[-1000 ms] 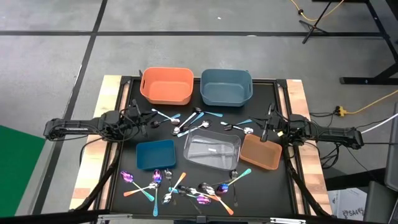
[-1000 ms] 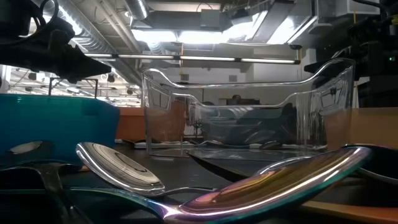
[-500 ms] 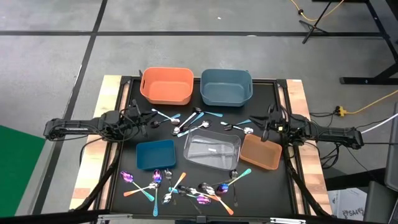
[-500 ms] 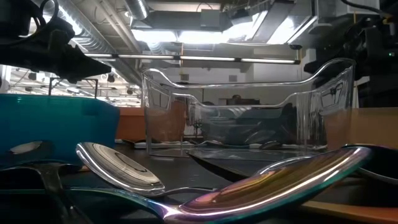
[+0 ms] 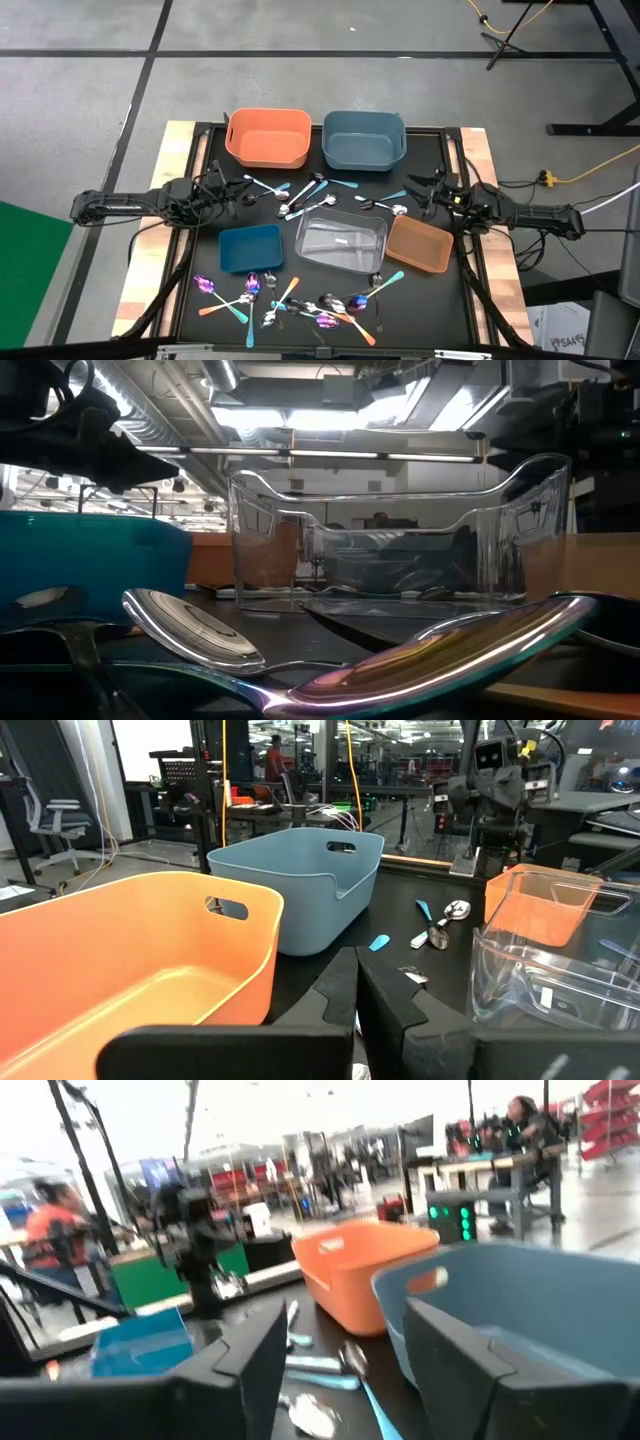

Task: Sort silverware by color (type)
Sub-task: Put the blue spoon into the light blue bin

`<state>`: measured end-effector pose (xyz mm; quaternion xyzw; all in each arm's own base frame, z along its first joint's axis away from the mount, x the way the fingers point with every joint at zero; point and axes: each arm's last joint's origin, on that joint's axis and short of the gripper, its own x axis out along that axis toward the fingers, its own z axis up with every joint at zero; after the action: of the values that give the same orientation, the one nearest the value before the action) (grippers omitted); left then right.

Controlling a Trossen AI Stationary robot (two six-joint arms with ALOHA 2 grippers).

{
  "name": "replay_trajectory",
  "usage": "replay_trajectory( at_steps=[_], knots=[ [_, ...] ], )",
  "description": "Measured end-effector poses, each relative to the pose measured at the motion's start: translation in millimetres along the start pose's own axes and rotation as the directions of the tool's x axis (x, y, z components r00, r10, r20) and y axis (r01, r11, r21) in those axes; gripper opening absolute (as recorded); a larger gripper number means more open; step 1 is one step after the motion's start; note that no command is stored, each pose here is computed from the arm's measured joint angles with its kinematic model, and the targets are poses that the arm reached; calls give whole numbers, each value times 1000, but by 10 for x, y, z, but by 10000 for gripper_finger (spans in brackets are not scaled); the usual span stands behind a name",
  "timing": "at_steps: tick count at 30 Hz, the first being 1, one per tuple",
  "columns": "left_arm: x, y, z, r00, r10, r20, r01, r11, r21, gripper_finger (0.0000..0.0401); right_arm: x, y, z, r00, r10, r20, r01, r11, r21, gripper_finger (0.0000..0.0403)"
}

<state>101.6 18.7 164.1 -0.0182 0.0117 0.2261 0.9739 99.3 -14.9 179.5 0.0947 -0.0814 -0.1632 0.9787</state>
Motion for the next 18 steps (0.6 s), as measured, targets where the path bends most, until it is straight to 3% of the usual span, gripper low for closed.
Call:
replay_trajectory(
  at_steps=[8, 18],
  knots=[
    [0, 0, 0, 1000, 0, 0, 0, 1000, 0, 0, -28, 54, 369, 999, -13, 29, 14, 999, -51, 195],
    [0, 0, -1, 1000, 0, 0, 0, 1000, 0, 0, -2, 102, 776, 962, -179, -207, 130, 965, -229, 195]
  ],
)
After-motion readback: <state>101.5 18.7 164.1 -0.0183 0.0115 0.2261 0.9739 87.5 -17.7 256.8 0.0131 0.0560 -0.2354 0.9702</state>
